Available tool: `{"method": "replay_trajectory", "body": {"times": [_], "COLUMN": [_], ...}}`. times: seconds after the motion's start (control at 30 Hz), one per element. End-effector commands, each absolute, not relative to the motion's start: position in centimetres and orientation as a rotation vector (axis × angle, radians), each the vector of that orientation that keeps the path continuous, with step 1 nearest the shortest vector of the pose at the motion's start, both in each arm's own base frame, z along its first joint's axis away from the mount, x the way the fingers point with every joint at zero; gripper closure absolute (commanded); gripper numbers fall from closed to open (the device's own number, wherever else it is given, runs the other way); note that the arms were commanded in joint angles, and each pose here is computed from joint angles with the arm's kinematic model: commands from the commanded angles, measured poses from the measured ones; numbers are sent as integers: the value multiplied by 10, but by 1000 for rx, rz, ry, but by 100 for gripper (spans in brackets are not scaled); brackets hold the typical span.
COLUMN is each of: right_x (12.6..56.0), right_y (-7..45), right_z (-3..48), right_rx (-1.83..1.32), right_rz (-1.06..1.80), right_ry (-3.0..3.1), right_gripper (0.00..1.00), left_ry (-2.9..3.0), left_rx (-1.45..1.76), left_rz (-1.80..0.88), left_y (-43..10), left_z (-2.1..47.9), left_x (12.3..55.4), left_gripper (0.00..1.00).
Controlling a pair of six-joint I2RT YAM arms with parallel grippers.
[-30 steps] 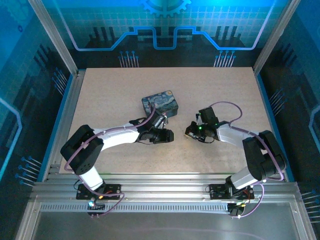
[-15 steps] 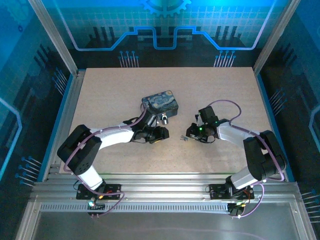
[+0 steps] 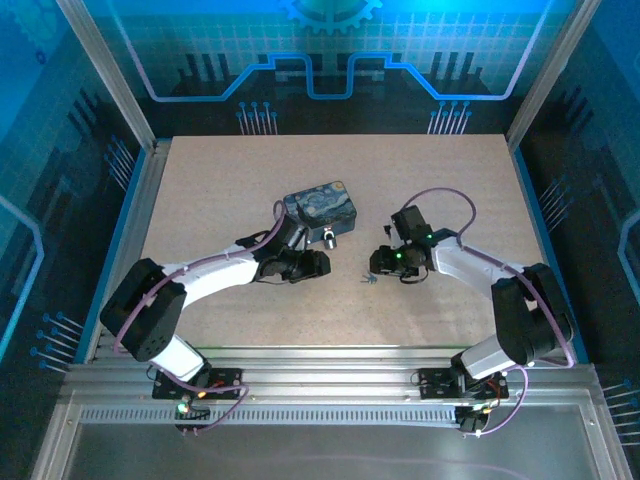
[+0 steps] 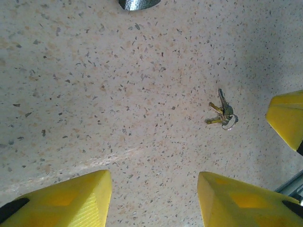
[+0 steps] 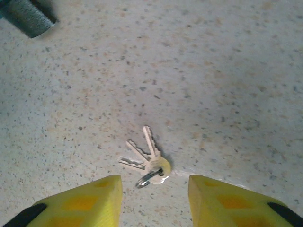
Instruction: Unlock a padlock with a key
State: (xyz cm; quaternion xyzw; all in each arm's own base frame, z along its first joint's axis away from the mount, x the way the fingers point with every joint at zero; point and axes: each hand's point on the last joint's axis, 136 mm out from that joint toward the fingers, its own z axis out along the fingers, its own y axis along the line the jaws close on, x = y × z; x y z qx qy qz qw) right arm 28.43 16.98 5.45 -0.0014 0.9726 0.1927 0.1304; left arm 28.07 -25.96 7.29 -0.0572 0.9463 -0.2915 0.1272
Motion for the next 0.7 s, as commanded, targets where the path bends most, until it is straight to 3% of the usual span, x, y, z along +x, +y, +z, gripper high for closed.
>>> {"method": "replay_trajectory", "body": {"times": [0.0, 0.27, 0.67], "right_x": [284, 278, 263], "right_y": [172, 182, 171], "right_z": [48, 26, 7], "right_rx": [-71, -90, -60], "right_rz": [462, 392, 301], "right_ry": [2879, 2950, 3021], "right_gripper": [55, 55, 74], "left_ry": [2731, 2736, 2721], "left_rx": [-132, -132, -147], "left_rz": [-815, -792, -781], "left_y": [-254, -249, -241], "left_z": [85, 83, 88], "left_x": [283, 281, 283], "left_gripper": [48, 48, 48]}}
